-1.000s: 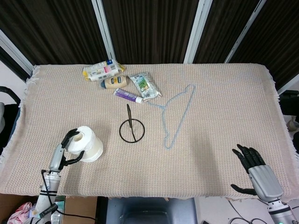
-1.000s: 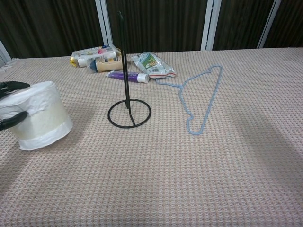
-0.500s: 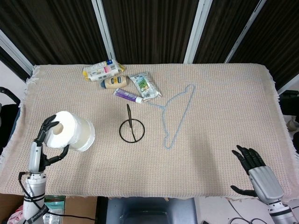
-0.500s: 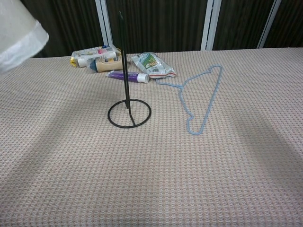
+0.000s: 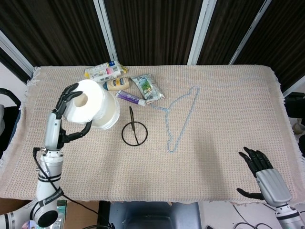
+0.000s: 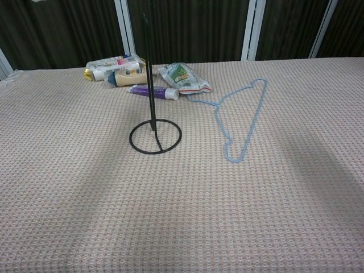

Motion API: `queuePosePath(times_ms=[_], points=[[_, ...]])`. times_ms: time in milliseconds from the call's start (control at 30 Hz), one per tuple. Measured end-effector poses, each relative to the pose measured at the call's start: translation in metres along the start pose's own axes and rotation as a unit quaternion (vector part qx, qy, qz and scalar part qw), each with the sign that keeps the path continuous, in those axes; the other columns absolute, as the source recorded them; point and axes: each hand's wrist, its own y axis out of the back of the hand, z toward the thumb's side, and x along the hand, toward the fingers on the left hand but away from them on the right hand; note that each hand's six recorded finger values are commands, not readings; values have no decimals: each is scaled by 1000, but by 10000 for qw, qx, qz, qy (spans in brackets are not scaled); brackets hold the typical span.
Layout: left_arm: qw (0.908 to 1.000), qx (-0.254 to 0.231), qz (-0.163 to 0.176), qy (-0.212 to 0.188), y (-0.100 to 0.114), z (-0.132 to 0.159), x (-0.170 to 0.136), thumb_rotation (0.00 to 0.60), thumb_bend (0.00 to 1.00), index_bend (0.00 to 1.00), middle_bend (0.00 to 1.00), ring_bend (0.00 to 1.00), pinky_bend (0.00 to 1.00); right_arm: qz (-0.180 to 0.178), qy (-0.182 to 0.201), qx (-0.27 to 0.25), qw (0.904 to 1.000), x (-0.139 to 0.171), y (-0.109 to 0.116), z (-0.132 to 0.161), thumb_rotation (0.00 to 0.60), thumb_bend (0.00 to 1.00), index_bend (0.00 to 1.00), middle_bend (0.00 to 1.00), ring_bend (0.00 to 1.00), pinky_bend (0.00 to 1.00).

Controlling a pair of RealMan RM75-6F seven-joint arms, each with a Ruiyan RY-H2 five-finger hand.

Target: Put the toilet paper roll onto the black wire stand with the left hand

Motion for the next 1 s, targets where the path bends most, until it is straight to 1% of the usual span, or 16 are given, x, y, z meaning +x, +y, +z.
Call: queuePosePath(times_ms=[100, 233, 300, 433, 667, 800, 1000], points=[[9998, 55, -99, 170, -14, -2, 15, 600, 546, 278, 379, 412, 668, -36, -37, -43, 10000, 0, 3, -3, 600, 179, 0, 0, 0, 0], [9989, -81, -227, 406, -34, -3, 33, 600, 545, 277, 379, 412, 668, -62, -61, -85, 9999, 0, 7, -5, 600, 179, 0, 0, 0, 0], [9986, -129, -274, 436, -42, -1, 39, 600, 545, 278, 380, 412, 668, -70, -66, -89, 9999, 1, 7, -5, 600, 179, 0, 0, 0, 0], [9985, -125, -310, 439, -48, 1, 42, 600, 545, 278, 380, 411, 668, -85, -71, -122, 9999, 1, 9, -6, 600, 180, 0, 0, 0, 0], [9976, 16, -522, 452, -74, 5, 44, 600, 540, 278, 380, 412, 668, -115, -50, -179, 9998, 2, 13, -8, 600, 179, 0, 0, 0, 0], [9963, 150, -665, 516, -89, 0, 41, 600, 535, 278, 380, 411, 668, -125, -20, -201, 9997, 4, 14, -7, 600, 180, 0, 0, 0, 0], [9956, 125, -735, 571, -100, -2, 39, 600, 536, 278, 380, 412, 668, -197, -14, -238, 9995, 6, 19, -9, 600, 180, 0, 0, 0, 0]])
